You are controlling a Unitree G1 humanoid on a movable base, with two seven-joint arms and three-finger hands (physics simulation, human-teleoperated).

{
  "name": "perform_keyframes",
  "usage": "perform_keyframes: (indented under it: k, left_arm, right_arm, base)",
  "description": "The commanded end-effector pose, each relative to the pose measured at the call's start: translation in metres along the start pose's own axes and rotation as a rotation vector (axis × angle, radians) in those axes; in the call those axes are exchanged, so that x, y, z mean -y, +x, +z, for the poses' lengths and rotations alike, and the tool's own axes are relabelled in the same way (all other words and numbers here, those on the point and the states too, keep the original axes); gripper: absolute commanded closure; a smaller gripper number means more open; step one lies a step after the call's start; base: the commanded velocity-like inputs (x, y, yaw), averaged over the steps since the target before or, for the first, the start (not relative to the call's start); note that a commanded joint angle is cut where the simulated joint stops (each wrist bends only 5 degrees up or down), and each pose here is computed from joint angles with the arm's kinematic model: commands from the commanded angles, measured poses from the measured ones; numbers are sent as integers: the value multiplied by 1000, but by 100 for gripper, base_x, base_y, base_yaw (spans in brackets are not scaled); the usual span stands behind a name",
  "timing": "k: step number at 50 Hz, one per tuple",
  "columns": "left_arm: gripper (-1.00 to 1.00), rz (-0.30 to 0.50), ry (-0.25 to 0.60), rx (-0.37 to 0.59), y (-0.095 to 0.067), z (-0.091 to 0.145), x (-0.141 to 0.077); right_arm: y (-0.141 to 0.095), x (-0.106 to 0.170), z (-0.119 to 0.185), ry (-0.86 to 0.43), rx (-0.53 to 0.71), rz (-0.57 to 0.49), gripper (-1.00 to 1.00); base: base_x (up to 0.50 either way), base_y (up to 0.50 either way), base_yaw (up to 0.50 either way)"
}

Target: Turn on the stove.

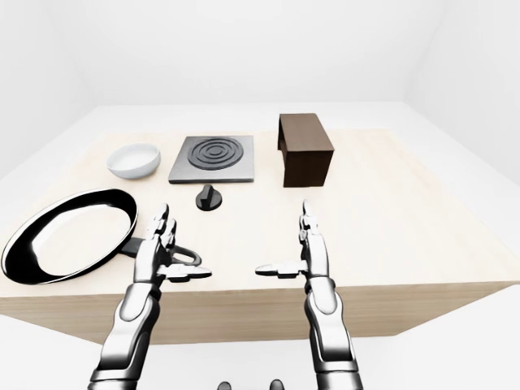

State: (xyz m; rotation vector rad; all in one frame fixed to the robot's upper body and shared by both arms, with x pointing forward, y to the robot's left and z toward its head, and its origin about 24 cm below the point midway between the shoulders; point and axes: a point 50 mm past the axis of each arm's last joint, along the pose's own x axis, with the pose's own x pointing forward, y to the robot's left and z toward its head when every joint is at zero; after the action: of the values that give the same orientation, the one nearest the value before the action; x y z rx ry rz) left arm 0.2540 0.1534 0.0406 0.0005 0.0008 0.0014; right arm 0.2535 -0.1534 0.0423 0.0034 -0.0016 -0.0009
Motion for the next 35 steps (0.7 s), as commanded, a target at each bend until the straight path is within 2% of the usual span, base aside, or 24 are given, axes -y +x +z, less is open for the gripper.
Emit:
perform_keyframes:
  k: [1,18,21,23,35]
  left_arm:
    - [-100,-6,-20,-12,0,-1,-7]
    - [-100,4,-12,-6,-1,1,-6]
    - [-100,-17,32,-63,2,-9,-2]
    - [-100,-23,12,-57,2,-9,0]
    - [-100,-17,12,-65,3,-11,-1]
  right_arm:
    - [0,7,1,7,2,1,-100]
    - [-1,7,4,14,7,6,-100]
    - [-2,6,4,19,7,11,-100]
    - [-2,6,4,18,7,11,-100]
    - [-2,6,7,18,11,9,-100]
  base:
    - [0,0,0]
    - [0,0,0]
    - [0,0,0]
    - [0,0,0]
    - [0,0,0]
